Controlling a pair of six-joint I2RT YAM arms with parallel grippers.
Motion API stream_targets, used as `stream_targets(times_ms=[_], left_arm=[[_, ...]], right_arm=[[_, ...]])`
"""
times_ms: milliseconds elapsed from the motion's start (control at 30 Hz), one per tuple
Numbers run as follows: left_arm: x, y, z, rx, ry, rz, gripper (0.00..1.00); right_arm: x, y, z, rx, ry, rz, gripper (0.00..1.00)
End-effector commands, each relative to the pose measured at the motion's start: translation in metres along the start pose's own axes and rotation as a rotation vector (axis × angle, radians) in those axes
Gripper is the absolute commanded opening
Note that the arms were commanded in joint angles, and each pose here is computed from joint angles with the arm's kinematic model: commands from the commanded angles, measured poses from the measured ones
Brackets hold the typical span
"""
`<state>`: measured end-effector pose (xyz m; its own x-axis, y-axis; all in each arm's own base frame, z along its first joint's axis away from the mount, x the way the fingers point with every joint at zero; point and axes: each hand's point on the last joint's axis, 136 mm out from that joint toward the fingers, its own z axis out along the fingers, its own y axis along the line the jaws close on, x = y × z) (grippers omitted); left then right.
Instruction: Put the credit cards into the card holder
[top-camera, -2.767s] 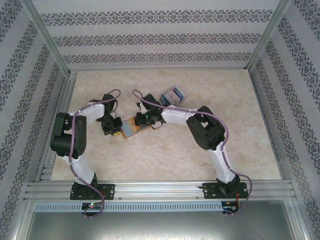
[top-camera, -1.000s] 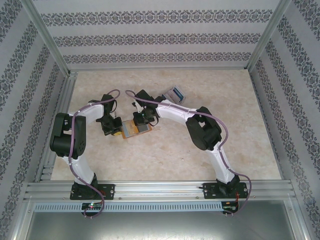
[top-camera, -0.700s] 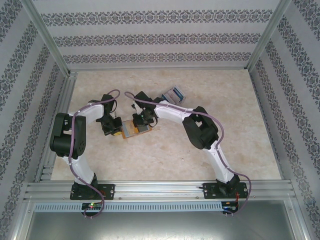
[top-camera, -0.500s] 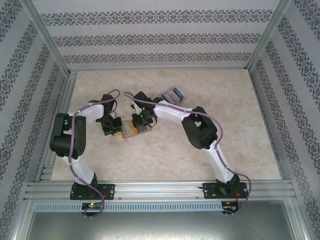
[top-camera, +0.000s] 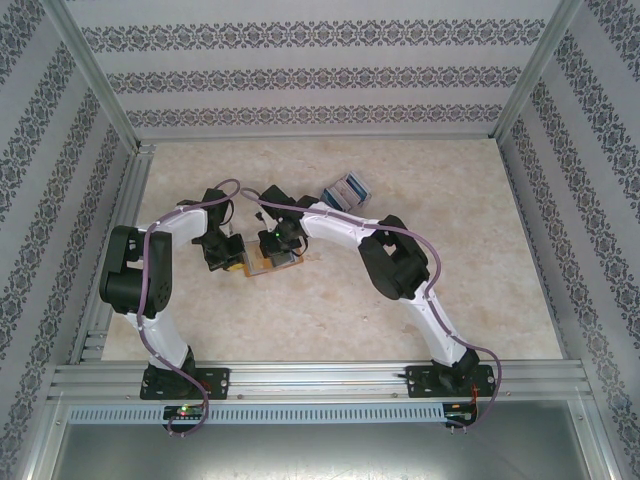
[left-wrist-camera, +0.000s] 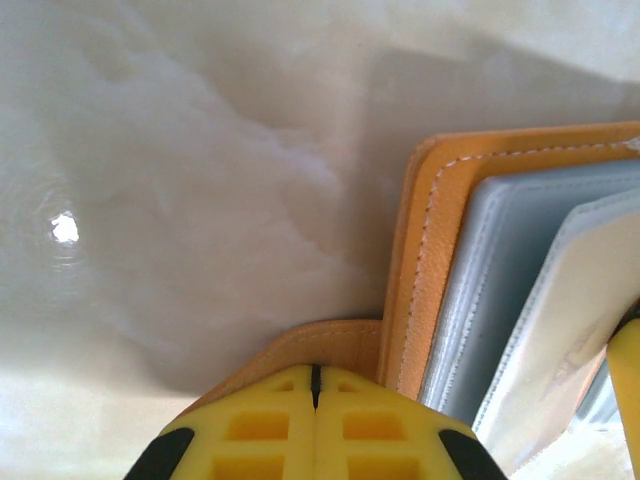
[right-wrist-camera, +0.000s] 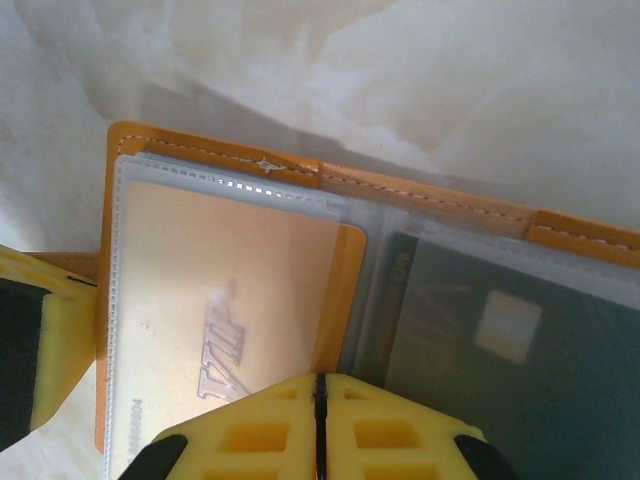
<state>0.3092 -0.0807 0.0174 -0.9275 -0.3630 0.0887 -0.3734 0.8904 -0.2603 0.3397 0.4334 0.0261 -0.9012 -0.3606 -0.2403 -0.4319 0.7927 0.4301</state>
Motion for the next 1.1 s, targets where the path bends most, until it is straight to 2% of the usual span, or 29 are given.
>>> stream_targets(times_ms=[0,367,533,800,1067], left_arm=[[0.002,0.002,0.002,0.002,0.004,0.016,0.04],[-0.019,-0.018,-0.051,0.032,-0.130,0.049,0.05],[-0.043,-0.032,-0.066,0.050,-0.182,0.079,0.06],[-0.083,-0.050,-0.051,0.077,-0.167,0.081,0.06],[-0.079,-0.041,-0.024,0.062,-0.097,0.053,0.06]], right_arm=[[0.007,0.004,0.006,-0.003,0.031,-0.018,0.11],[-0.010,0.000,-0.050,-0.014,-0.076,-0.003,0.13],[-0.005,-0.001,-0.059,-0.027,-0.080,0.007,0.13],[0.023,-0.005,-0.053,-0.083,-0.049,0.062,0.13],[0.043,-0.014,-0.037,-0.103,-0.007,0.112,0.14]])
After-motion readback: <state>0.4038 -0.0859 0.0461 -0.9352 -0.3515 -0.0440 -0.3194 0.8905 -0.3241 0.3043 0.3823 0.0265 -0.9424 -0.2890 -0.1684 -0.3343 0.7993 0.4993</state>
